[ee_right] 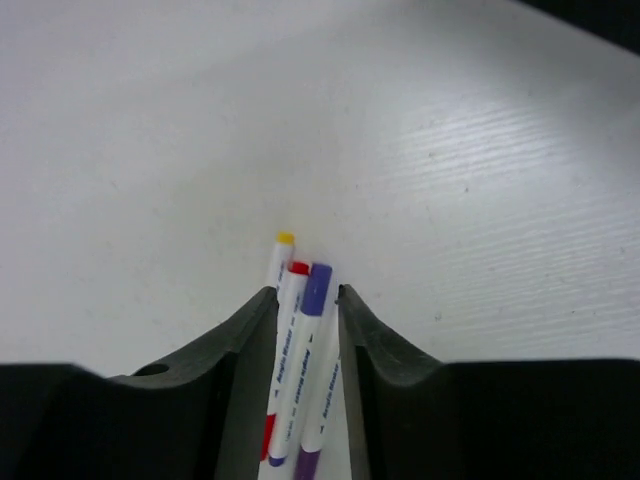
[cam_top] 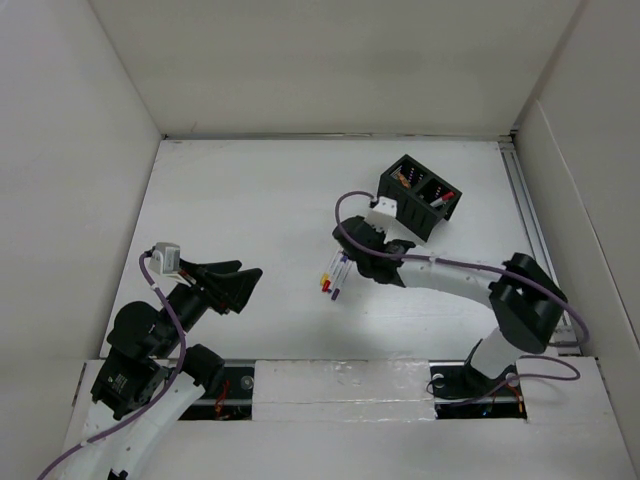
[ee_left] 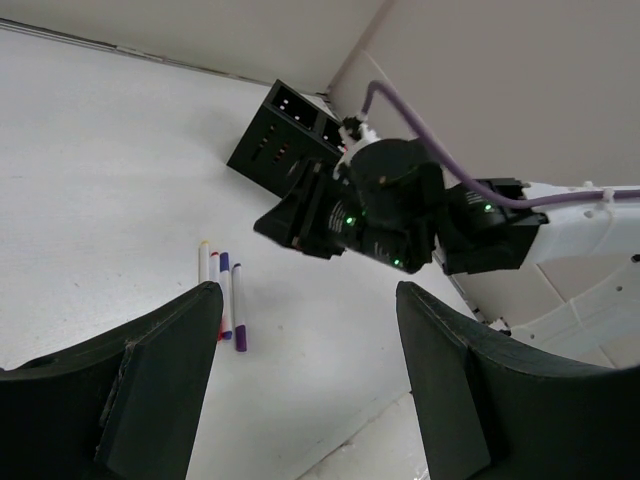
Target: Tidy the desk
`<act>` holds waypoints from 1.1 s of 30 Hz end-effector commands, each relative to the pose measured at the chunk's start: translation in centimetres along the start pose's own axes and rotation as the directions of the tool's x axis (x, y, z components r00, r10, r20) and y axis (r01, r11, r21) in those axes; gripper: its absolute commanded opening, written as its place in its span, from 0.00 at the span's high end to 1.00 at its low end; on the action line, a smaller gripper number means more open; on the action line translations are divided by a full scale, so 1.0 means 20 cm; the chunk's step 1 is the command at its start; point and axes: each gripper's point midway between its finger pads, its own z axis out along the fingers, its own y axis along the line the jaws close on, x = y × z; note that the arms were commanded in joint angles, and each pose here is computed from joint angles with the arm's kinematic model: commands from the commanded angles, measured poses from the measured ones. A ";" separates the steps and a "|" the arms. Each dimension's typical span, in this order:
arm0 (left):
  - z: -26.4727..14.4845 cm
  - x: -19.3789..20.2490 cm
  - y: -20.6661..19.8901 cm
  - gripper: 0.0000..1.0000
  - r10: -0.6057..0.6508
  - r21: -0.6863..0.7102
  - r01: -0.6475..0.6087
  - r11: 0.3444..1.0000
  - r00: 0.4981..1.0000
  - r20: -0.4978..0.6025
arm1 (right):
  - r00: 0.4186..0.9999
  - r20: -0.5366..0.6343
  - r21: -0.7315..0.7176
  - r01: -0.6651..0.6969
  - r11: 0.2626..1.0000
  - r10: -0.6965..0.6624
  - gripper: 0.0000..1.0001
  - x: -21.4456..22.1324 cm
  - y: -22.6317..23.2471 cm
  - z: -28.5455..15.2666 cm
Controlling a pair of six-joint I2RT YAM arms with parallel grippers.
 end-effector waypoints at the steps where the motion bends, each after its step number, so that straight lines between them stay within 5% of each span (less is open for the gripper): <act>1: 0.02 -0.01 -0.02 0.33 0.007 0.025 -0.007 1.000 1.000 0.009 | 0.998 -0.040 -0.018 -0.049 0.999 0.048 0.62 0.12 0.06 0.01; 5: 0.02 -0.01 -0.03 0.34 0.007 0.027 -0.007 1.000 1.000 0.008 | 0.995 -0.097 0.003 -0.022 1.000 0.023 0.56 0.25 0.05 0.08; 18: 0.01 -0.02 -0.03 0.34 0.007 0.029 -0.008 1.000 1.000 0.014 | 0.990 -0.138 0.070 -0.025 0.997 0.034 0.69 0.40 -0.02 0.13; 33: 0.00 -0.03 -0.04 0.33 0.008 0.038 -0.009 0.999 1.000 0.030 | 0.984 -0.179 0.147 0.042 0.988 -0.016 0.71 0.51 -0.17 0.14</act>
